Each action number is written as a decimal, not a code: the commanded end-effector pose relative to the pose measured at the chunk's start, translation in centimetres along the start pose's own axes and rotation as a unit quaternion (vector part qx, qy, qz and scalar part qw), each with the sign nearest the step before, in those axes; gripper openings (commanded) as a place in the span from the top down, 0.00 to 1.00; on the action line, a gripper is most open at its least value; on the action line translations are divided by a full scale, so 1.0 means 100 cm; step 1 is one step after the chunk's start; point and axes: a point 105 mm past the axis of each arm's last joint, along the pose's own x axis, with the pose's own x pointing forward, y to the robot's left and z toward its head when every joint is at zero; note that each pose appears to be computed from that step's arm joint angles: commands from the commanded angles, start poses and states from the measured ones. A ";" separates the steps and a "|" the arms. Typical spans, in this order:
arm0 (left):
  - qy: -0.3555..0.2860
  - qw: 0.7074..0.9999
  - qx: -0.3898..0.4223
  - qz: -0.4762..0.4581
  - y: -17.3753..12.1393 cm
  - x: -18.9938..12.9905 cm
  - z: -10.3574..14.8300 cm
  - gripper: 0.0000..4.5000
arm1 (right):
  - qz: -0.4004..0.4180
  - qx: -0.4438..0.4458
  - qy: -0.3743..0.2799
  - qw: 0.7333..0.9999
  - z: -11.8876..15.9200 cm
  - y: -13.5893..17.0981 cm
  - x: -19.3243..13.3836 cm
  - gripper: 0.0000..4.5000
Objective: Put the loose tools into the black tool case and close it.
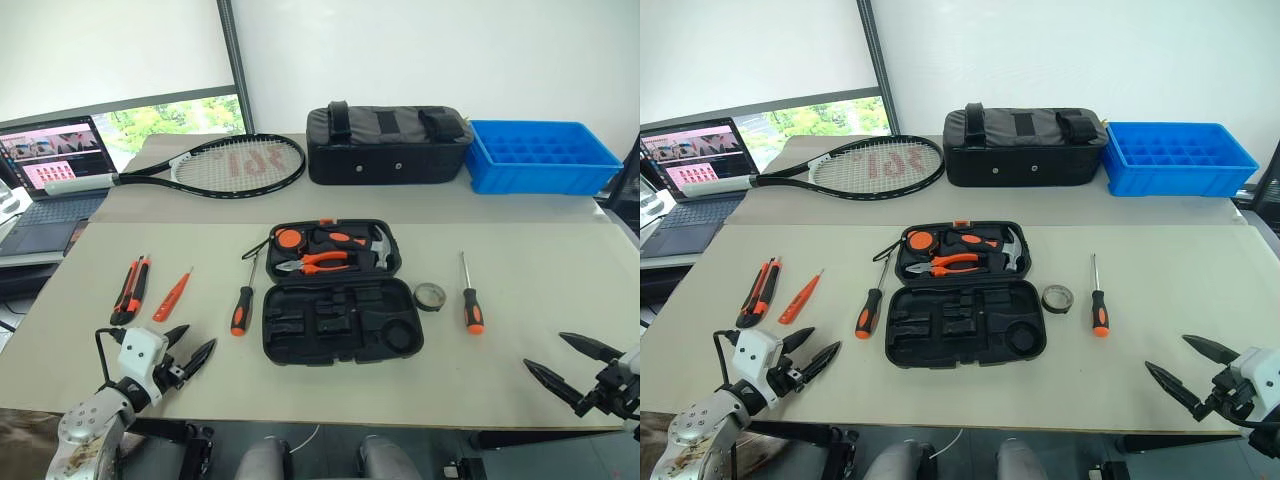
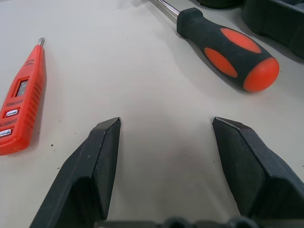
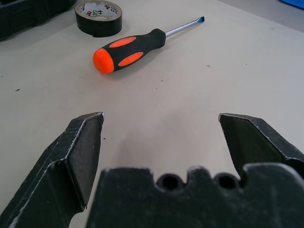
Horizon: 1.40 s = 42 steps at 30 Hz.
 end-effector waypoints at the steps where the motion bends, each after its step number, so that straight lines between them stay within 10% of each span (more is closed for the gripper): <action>1: 0.024 1.000 -0.009 -0.008 -0.005 -0.005 -0.014 0.27 | -0.001 -0.006 -0.028 1.000 0.016 -0.003 0.002 0.00; 12: 0.014 1.000 -0.005 -0.010 -0.007 -0.005 -0.009 0.27 | 0.005 -0.012 -0.033 0.999 0.024 -0.003 0.003 0.00; 25: -0.044 0.998 -0.014 -0.038 -0.026 0.014 0.061 0.27 | 0.169 -0.042 -0.099 0.980 0.083 0.038 0.023 0.00; 42: 0.040 0.992 -0.048 0.107 -0.039 0.071 0.036 0.27 | 0.245 -0.069 -0.146 0.956 0.116 0.049 0.028 0.00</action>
